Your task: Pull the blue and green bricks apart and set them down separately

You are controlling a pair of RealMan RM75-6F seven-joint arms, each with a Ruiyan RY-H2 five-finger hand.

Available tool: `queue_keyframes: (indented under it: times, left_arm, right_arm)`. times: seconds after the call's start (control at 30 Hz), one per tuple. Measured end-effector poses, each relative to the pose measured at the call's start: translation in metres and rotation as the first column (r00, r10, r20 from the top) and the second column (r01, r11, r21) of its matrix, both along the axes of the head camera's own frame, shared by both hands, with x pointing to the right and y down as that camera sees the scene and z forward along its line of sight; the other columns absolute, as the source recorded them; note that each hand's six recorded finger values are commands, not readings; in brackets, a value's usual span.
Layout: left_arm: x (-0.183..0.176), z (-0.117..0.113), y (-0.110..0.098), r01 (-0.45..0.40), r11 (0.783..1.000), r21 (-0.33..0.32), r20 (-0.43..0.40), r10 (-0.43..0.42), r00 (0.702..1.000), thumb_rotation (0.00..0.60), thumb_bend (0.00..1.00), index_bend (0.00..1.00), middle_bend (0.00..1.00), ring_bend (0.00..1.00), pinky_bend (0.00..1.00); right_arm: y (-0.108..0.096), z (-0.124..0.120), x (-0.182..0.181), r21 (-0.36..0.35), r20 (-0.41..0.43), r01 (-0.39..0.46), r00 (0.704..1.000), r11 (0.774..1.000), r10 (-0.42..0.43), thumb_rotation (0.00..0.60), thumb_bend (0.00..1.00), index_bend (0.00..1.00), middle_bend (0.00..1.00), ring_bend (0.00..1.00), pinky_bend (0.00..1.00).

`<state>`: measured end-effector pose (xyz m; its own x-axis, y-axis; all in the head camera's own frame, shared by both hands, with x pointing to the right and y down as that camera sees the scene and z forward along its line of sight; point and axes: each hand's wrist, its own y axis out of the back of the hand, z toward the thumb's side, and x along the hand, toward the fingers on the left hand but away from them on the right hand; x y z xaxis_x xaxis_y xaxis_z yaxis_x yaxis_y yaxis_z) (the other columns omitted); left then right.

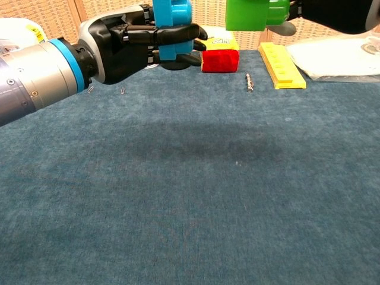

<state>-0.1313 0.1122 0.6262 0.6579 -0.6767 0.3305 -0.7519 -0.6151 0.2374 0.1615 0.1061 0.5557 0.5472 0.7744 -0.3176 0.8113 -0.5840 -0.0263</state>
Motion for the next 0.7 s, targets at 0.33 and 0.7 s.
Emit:
queue_keyframes:
  times: [0.33,0.7]
  left_arm:
    - [-0.026,-0.002,-0.002,-0.011,0.997,0.079,0.099,0.003,0.995,0.600,0.38,0.76,0.52,0.38,0.38]
    - [-0.110,-0.026,-0.008,-0.080,0.947,0.311,0.460,-0.076,0.885,0.600,0.38,0.76,0.52,0.38,0.38]
  right_arm:
    - [-0.002,0.015,0.011,-0.002,-0.117,0.059,0.991,0.998,-0.059,0.600,0.13,0.79,0.72,0.73,0.74]
    - [0.001,0.047,0.038,0.075,-0.522,0.346,0.812,0.935,-0.259,0.600,0.11,0.72,0.64,0.62,0.63]
